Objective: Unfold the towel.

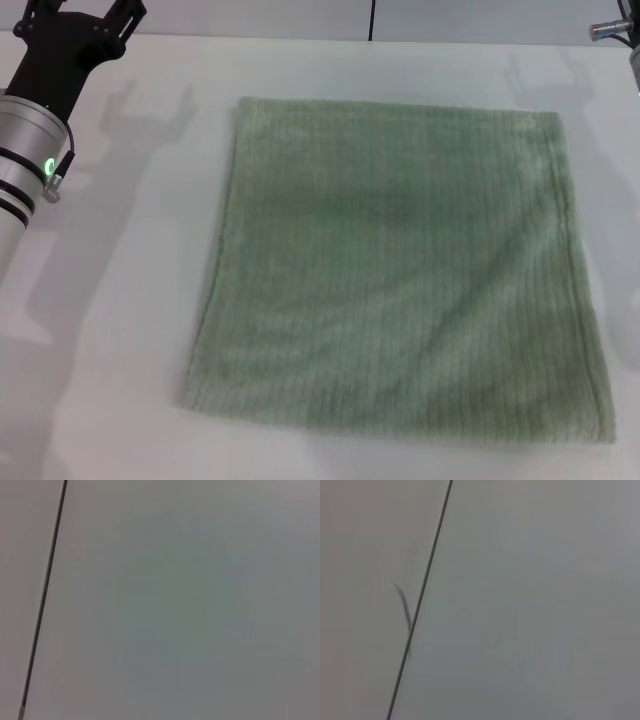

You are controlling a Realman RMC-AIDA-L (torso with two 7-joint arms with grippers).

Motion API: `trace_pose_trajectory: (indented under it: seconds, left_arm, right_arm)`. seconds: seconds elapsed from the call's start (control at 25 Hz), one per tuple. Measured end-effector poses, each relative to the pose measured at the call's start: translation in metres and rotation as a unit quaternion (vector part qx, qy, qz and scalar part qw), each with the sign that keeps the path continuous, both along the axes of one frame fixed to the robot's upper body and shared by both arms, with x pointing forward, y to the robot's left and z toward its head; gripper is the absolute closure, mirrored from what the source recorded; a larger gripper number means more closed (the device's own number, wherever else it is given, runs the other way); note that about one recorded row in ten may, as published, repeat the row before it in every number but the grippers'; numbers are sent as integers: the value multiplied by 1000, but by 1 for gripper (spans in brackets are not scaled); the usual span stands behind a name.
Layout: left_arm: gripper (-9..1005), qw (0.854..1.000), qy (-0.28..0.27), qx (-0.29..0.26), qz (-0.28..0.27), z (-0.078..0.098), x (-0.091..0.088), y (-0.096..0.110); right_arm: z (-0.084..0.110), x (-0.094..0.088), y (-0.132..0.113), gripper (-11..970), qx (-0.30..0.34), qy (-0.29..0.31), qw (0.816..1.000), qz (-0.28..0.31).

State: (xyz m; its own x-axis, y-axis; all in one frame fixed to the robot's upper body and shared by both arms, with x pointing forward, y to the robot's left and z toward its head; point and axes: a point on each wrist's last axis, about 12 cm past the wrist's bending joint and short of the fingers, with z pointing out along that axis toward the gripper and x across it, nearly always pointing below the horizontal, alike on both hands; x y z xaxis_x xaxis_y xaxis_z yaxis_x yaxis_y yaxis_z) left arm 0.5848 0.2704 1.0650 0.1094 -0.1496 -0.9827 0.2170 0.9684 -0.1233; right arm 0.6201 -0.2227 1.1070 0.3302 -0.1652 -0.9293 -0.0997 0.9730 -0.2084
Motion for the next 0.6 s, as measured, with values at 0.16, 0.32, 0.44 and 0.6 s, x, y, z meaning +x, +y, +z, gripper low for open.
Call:
trace_pose_trajectory:
  seconds: [0.16,0.32,0.44,0.6]
  left_arm:
    - [137,1000,0,3,1,0,0,0]
    - [137,1000,0,3,1,0,-1,0]
    - [137,1000,0,4,1,0,-1,0]
    - [137,1000,0,5,-1,-1,-1,0]
  right_arm:
    - [0,0,-1,245,2,0,1000,-2]
    - [-1,-1,-1,245,1,1,1000,-2]
    - [-1,-1,-1,245,1,1,1000,-2]
    - [-2,-2,-1,245,-2,2,1000,2]
